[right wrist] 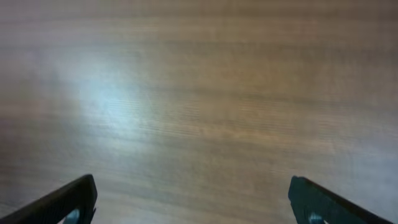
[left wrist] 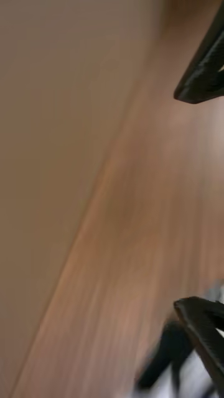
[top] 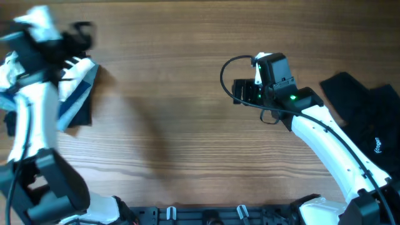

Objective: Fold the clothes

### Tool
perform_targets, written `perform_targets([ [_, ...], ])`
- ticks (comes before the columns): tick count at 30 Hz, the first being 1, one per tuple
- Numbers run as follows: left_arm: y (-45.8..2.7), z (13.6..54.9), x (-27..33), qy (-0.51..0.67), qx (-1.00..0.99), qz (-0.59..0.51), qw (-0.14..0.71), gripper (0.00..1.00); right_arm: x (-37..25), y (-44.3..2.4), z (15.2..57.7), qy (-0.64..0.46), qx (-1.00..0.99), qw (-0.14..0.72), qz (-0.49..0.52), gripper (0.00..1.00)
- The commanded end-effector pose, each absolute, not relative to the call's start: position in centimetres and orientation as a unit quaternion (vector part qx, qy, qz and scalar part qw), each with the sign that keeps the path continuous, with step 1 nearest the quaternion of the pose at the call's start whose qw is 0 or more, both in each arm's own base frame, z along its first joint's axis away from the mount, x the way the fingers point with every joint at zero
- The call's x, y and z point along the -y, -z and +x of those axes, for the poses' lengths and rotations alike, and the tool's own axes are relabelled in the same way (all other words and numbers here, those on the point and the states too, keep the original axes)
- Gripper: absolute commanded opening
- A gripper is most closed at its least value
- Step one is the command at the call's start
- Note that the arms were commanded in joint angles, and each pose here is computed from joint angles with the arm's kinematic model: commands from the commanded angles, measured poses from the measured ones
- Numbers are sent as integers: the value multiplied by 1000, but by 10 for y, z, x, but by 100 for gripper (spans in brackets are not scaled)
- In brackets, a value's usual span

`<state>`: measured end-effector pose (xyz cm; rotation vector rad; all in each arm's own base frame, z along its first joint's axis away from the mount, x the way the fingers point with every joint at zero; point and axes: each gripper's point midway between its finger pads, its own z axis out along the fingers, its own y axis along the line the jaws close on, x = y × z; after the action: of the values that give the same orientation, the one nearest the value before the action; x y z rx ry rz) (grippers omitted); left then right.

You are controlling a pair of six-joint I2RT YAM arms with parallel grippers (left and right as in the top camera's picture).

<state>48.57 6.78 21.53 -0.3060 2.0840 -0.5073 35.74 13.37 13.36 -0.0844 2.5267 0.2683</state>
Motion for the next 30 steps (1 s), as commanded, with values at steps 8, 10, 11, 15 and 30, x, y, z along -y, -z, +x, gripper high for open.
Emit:
perform_targets([
  [8,-114,368,103,103,-980,-8,172,100,-86,-144,347,-135,-953,258,79,100],
  [10,-124,343,91,91,-985,-19,144,100,-71,-154,332,-101,-955,261,93,100],
  [11,-141,329,84,82,-985,-35,150,100,-67,-169,320,-101,-950,280,93,100],
  [15,-179,304,81,93,-967,-17,236,100,-61,-210,287,-117,-923,356,87,100],
  [30,-262,220,55,140,-856,-23,498,100,-24,-256,199,-100,-842,522,98,100],
])
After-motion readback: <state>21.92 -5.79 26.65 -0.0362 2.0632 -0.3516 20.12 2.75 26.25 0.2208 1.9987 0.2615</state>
